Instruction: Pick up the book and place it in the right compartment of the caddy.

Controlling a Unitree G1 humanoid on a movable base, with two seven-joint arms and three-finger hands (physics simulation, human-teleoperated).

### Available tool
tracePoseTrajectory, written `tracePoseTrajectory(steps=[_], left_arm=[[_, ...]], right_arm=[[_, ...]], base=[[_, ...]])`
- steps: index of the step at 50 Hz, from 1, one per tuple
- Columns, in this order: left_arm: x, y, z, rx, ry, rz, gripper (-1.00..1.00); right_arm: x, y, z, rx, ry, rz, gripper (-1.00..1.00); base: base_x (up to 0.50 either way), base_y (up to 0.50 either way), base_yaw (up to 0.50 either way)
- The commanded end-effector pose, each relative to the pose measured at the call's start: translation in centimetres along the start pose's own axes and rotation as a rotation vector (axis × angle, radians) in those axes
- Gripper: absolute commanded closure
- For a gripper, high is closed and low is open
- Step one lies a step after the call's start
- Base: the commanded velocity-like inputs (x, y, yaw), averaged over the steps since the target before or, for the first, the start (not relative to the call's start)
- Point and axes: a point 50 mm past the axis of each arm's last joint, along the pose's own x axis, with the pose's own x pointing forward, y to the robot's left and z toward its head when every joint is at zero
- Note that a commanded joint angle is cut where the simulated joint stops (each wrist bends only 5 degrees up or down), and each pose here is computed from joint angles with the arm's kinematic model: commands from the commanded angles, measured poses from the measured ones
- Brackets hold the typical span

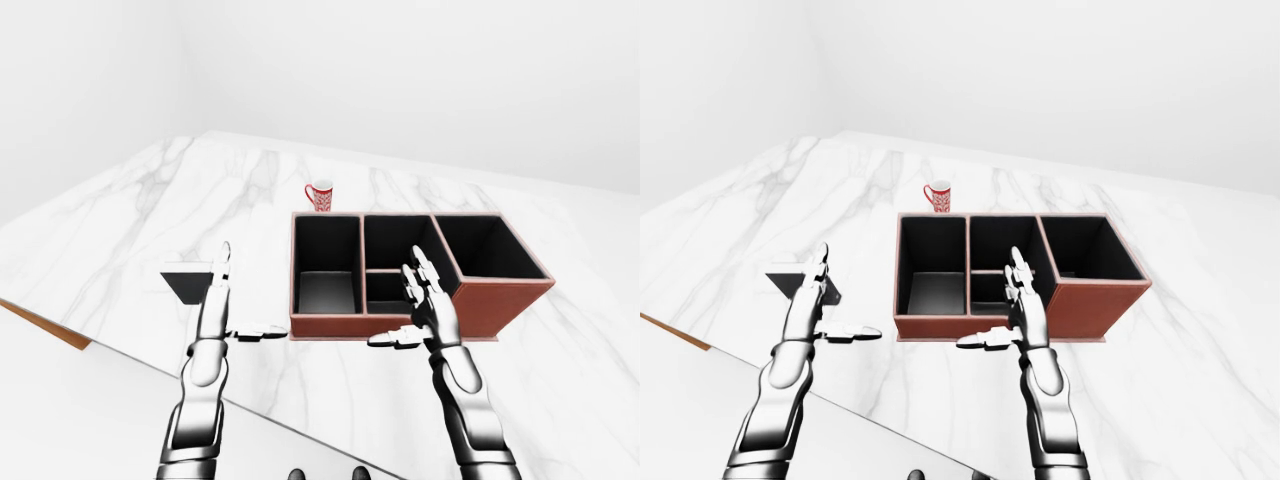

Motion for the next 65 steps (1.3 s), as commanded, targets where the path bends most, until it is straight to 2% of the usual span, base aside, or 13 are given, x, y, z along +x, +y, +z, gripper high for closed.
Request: tracePoseTrajectory(steps=[1,2,4,10,19,22,26,34,37,41,52,55,65], left_arm=[[1.8,2.4,3.3,0.365,-0.098,0.046,-1.0],[2.1,2.7,3.4,0.387,-0.099,0.055,-1.0],[3.1,3.6,3.8,0.427,-0.098,0.076,-1.0],[6.4,5.7,4.0,0.619,-0.041,0.089,-1.0],[8.3,6.3,4.5,0.818,-0.007,0.085,-1.0],[8.8,6.3,4.0,0.897,0.042,0.03,-1.0],[9.2,6.1,2.2,1.066,0.194,-0.146,-1.0],[10.4,7.8,0.4,1.281,0.403,-0.25,-1.0],[9.9,7.9,-0.5,1.346,0.481,-0.35,-1.0],[10.3,8.3,-0.1,1.36,0.54,-0.387,-1.0],[11.5,9.3,1.5,1.38,0.59,-0.381,-1.0],[11.4,9.1,1.3,1.376,0.6,-0.404,-1.0],[12.4,8.8,1.4,1.379,0.576,-0.38,-1.0]], right_arm=[[0.0,-0.1,-1.2,-0.007,0.039,-0.004,-1.0],[0.0,-0.1,-2.0,-0.004,0.075,-0.004,-1.0],[0.0,0.0,-0.5,-0.016,0.012,-0.002,-1.0],[0.1,0.0,-0.2,-0.022,0.015,-0.004,-1.0],[0.1,0.1,-0.4,-0.027,0.022,-0.001,-1.0],[0.0,0.1,-0.3,-0.028,0.021,0.0,-1.0],[0.0,0.2,-0.2,-0.029,0.021,0.001,-1.0],[0.0,0.3,0.1,-0.032,0.015,0.004,-1.0],[-0.1,0.2,0.1,-0.031,0.014,0.002,-1.0],[-0.1,0.3,0.1,-0.031,0.014,0.003,-1.0],[0.0,0.4,-0.1,-0.03,0.019,0.005,-1.0],[0.0,0.5,-0.2,-0.029,0.021,0.006,-1.0],[-0.1,0.5,-0.4,-0.029,0.024,0.007,-1.0]], base=[[0.0,0.0,0.0],[0.0,0.0,0.0],[0.0,0.0,0.0],[0.0,0.0,0.0],[0.0,0.0,0.0],[0.0,0.0,0.0],[0.0,0.0,0.0],[0.0,0.0,0.0],[0.0,0.0,0.0],[0.0,0.0,0.0],[0.0,0.0,0.0],[0.0,0.0,0.0],[0.0,0.0,0.0]])
